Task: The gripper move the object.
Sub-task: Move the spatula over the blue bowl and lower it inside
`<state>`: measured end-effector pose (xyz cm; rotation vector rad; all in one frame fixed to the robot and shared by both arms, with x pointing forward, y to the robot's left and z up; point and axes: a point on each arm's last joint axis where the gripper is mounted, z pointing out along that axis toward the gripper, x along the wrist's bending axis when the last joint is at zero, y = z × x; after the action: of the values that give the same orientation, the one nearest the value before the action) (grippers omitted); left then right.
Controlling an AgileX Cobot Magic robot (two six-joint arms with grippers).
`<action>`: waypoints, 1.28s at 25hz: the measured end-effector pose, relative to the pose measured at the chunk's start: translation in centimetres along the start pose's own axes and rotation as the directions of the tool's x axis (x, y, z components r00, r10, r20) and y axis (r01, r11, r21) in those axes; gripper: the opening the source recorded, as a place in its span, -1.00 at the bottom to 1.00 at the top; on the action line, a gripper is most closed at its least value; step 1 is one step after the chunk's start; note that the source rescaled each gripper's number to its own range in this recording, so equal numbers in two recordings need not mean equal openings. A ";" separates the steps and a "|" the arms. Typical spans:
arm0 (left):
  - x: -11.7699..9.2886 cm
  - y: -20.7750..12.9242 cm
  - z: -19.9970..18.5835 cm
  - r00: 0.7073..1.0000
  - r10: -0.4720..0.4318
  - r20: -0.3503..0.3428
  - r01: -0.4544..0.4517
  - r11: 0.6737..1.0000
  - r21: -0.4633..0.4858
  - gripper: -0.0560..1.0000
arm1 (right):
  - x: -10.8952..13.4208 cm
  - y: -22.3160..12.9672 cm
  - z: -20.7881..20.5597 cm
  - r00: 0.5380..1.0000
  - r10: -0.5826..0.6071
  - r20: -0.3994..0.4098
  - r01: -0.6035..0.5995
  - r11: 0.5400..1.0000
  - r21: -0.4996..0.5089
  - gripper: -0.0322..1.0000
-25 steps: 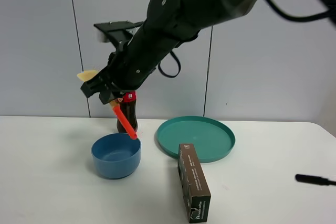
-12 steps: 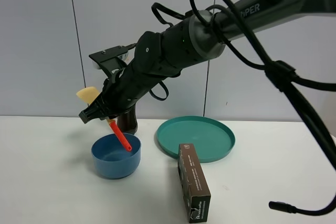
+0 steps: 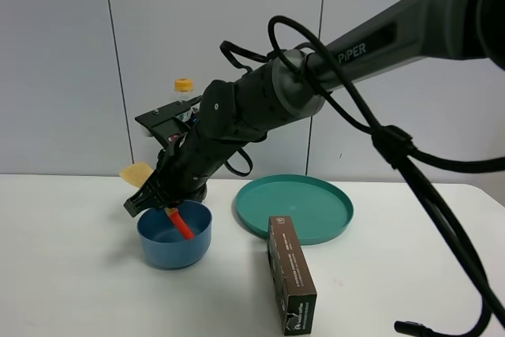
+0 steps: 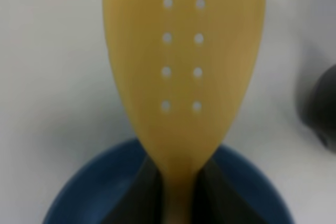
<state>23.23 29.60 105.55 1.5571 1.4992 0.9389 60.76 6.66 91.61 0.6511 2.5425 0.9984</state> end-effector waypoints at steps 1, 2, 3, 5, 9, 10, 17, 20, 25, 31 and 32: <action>0.0 0.0 0.0 1.000 0.000 0.000 0.000 1.000 0.000 1.00 | 0.0 -0.2 0.2 1.000 0.000 -0.002 0.000 1.000 0.006 -0.94; 0.0 0.0 0.0 1.000 0.000 0.000 0.000 1.000 0.000 1.00 | 0.1 -0.3 0.3 1.000 0.001 -0.004 -0.001 1.000 0.010 -0.94; 0.0 0.0 0.0 1.000 0.000 0.000 0.000 1.000 0.000 1.00 | 0.1 -0.4 0.4 1.000 0.001 -0.005 -0.001 1.000 0.014 -0.94; 0.0 0.0 0.0 1.000 0.000 0.000 0.000 1.000 0.000 1.00 | 0.1 -0.5 0.5 1.000 0.001 -0.005 -0.001 1.000 0.016 -0.94; 0.0 0.0 0.0 1.000 0.000 0.000 0.000 1.000 0.000 1.00 | 0.1 -0.5 0.5 1.000 -0.001 -0.003 0.001 1.000 0.014 -0.94; 0.0 0.0 0.0 1.000 0.000 0.000 0.000 1.000 0.000 1.00 | 0.1 -0.5 0.6 1.000 -0.001 -0.004 0.001 1.000 0.015 -0.94; 0.0 0.0 0.0 1.000 0.000 0.000 0.000 1.000 0.000 1.00 | 0.1 -0.5 0.6 1.000 -0.002 -0.002 0.002 1.000 0.012 0.08; 0.0 0.0 0.0 1.000 0.000 0.000 0.000 1.000 0.000 1.00 | 0.0 -0.5 0.6 1.000 -0.003 0.002 0.003 1.000 0.007 0.54; 0.0 0.0 0.0 1.000 0.000 0.000 0.000 1.000 0.000 1.00 | 0.0 -0.4 0.5 1.000 -0.003 0.005 0.003 1.000 0.001 0.68; 0.0 0.0 0.0 1.000 0.000 0.000 0.000 1.000 0.000 1.00 | -0.1 1.1 -1.4 1.000 -0.002 -0.006 0.002 1.000 -0.010 0.69; 0.0 0.0 0.0 1.000 0.000 0.000 0.000 1.000 0.000 1.00 | -0.1 1.6 -2.3 1.000 -0.001 -0.016 0.001 1.000 -0.006 0.69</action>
<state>23.23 29.60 105.55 1.5571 1.4992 0.9389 60.24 6.38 94.40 0.6423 2.5529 1.0144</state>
